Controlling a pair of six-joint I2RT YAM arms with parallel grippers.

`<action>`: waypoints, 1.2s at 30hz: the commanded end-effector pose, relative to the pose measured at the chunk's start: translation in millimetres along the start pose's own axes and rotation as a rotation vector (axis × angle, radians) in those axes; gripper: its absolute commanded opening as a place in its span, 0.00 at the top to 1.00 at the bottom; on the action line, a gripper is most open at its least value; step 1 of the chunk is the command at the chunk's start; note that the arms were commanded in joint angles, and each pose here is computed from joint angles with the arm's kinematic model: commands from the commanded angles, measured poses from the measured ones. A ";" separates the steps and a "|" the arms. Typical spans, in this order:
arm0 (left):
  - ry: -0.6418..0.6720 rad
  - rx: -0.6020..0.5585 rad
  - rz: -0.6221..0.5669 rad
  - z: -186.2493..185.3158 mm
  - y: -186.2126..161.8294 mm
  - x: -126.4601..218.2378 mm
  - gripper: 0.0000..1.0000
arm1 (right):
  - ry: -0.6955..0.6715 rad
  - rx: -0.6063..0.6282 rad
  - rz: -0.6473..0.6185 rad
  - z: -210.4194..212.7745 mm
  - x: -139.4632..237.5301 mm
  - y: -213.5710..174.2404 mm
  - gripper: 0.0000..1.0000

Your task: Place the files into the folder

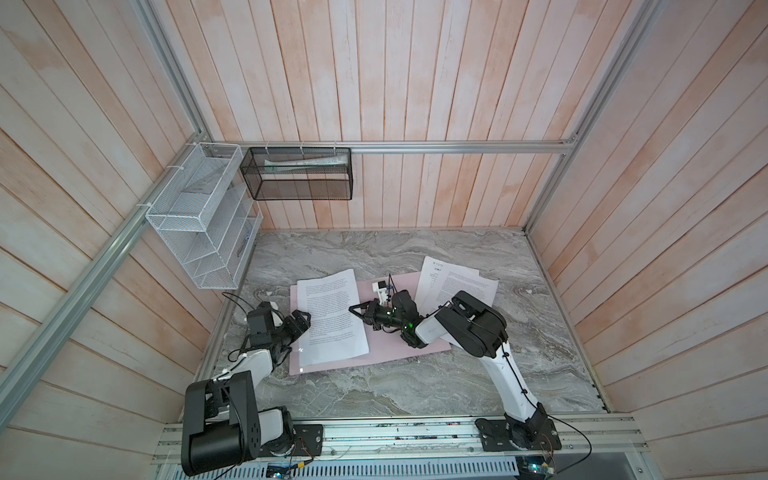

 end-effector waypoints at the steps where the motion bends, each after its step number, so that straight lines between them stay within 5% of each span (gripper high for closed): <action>1: -0.001 0.004 0.012 2.3 -3.8 -1.5 0.10 | -0.032 -0.016 0.012 -4.5 -0.9 -9.2 1.00; 4: -0.002 0.004 0.011 2.1 -3.3 -1.2 0.10 | -0.128 0.046 0.049 -6.4 0.3 -9.8 0.97; 8: -0.001 0.005 0.012 2.5 -3.7 -1.5 0.10 | -0.208 0.118 0.099 0.1 9.4 -14.3 0.67; 14: -0.003 0.004 0.010 2.2 -3.5 -1.4 0.10 | -0.253 0.116 0.171 -2.8 29.4 -31.9 0.63; 20: -0.006 0.001 0.006 1.5 -3.2 -0.5 0.10 | -0.251 0.094 0.215 -4.4 40.7 -44.9 0.66; 33: -0.011 0.000 -0.001 0.6 -3.4 1.1 0.10 | -0.226 0.043 0.235 -2.9 47.9 -55.3 1.00; 36: -0.010 0.001 -0.002 1.3 -3.7 1.4 0.10 | -0.226 0.036 0.234 -3.2 48.8 -56.1 1.00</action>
Point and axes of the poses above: each gripper's point midway between its finger pads, its own x axis back along the fingers, its own z axis along the line the jaws close on, y = z × x, the point moved 1 cm from there along x, back along the fingers, and after that the axes turned 5 degrees about x, right-handed, at the moved point
